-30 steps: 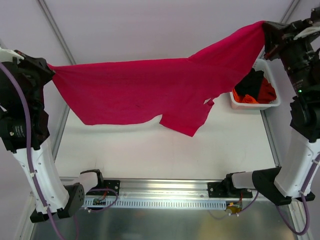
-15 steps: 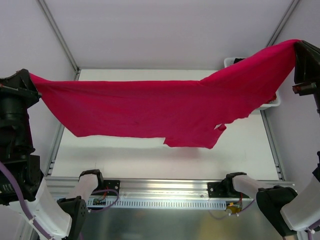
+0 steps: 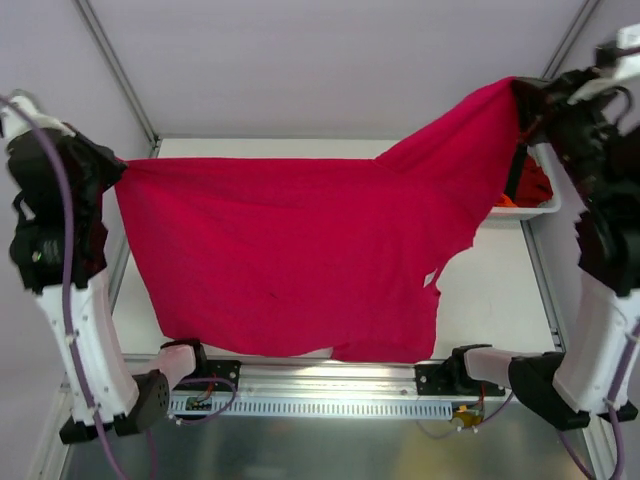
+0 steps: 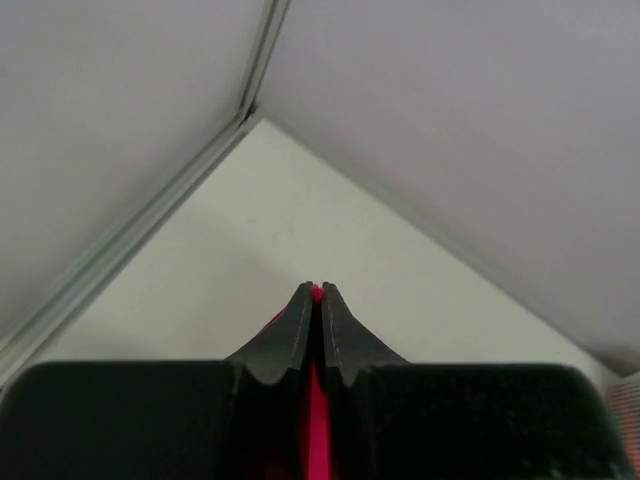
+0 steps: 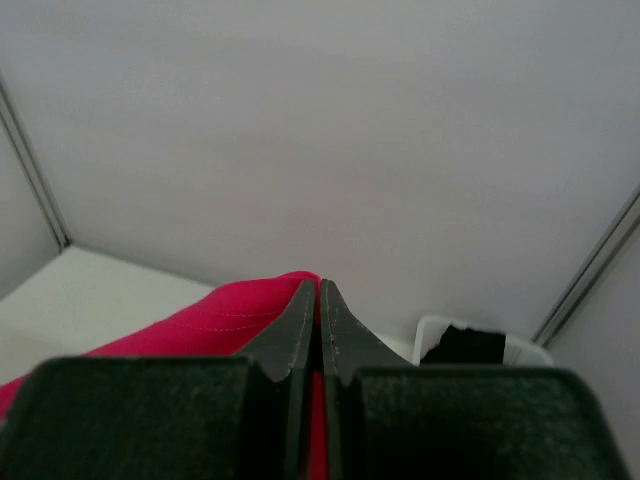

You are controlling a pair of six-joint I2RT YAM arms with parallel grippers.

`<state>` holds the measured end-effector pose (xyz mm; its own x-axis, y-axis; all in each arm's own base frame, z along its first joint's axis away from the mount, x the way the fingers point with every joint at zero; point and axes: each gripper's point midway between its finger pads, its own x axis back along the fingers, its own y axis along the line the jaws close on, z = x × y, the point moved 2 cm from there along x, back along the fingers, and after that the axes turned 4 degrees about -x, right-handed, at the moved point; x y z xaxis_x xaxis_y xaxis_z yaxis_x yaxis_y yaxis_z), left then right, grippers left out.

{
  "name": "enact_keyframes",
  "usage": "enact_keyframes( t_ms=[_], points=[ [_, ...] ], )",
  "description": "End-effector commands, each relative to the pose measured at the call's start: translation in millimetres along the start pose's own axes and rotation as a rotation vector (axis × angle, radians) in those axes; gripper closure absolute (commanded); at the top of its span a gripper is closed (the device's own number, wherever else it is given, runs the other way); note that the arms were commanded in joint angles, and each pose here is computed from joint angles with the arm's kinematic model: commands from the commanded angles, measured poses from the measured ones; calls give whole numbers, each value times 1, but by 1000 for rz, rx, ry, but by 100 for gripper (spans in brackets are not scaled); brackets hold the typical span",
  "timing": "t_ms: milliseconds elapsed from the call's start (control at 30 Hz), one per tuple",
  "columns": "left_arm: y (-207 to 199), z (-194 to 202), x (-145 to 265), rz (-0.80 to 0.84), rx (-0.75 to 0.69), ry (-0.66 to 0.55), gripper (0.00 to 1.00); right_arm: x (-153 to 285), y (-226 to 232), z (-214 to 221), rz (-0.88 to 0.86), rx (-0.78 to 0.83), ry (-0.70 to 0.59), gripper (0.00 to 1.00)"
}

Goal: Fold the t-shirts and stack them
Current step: Flatten the tshirt out

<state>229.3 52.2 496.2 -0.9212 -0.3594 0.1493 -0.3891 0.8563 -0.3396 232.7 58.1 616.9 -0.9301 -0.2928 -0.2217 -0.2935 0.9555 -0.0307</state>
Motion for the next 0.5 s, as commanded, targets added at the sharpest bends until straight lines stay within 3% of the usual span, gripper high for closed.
enact_keyframes(
  t_ms=[0, 167, 267, 333, 467],
  points=[
    [19, 48, -47, -120, 1, 127, 100, -53, -14, 69, 55, -32, 152, 100],
    [39, 97, -90, -203, 24, 147, 100, -97, -21, 141, 70, -40, 262, 100],
    [57, 150, -118, -262, 34, 208, 100, -126, -24, 188, 65, -54, 353, 100],
    [60, 160, -135, -269, 57, 169, 100, -147, -26, 222, 61, -55, 384, 100],
    [67, 201, -174, -293, 63, 206, 100, -175, -35, 277, 99, -53, 469, 100]
  ],
)
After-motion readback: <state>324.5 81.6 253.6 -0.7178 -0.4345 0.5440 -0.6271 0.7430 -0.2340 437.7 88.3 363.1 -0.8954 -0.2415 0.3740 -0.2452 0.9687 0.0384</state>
